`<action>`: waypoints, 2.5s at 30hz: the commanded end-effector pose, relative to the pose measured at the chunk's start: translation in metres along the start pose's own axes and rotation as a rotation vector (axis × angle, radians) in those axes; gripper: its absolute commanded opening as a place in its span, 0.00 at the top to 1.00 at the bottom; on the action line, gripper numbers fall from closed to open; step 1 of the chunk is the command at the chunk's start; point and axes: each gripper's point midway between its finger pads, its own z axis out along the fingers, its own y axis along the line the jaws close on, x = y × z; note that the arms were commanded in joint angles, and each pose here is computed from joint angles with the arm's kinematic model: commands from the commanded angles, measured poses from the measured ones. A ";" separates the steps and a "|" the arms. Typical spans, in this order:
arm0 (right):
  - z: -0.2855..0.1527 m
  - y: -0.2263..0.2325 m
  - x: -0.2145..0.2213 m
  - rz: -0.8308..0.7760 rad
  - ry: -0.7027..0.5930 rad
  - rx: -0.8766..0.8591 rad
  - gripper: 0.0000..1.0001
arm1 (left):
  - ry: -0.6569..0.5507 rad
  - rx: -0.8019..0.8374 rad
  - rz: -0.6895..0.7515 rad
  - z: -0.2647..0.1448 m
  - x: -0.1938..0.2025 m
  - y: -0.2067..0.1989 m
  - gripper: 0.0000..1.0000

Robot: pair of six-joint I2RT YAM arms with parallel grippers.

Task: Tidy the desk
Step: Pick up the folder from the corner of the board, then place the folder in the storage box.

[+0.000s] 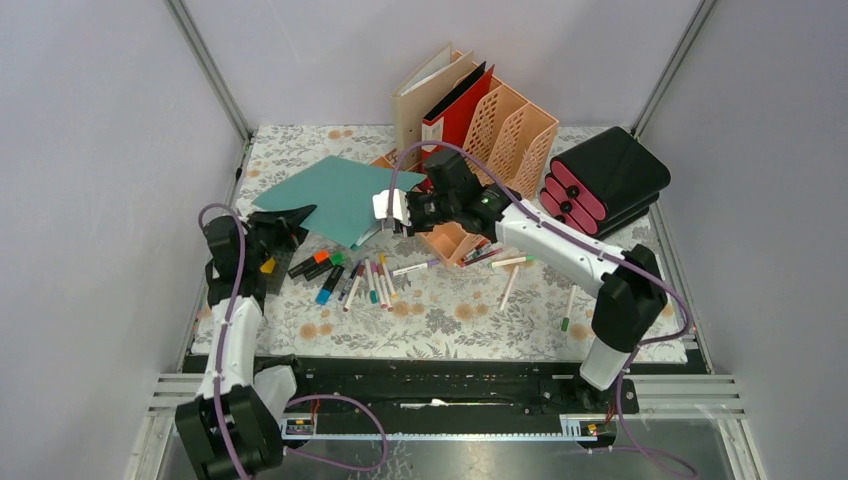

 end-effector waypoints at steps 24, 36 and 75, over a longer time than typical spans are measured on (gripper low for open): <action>-0.166 0.158 -0.024 0.246 -0.129 -0.227 0.00 | -0.025 0.669 0.991 -0.107 0.093 -0.127 1.00; -0.191 0.137 0.067 0.318 0.112 0.063 0.00 | 0.086 0.969 1.074 -0.126 0.141 -0.136 1.00; -0.211 0.121 0.116 0.388 0.277 0.202 0.00 | -0.222 0.974 1.634 0.066 0.221 -0.178 1.00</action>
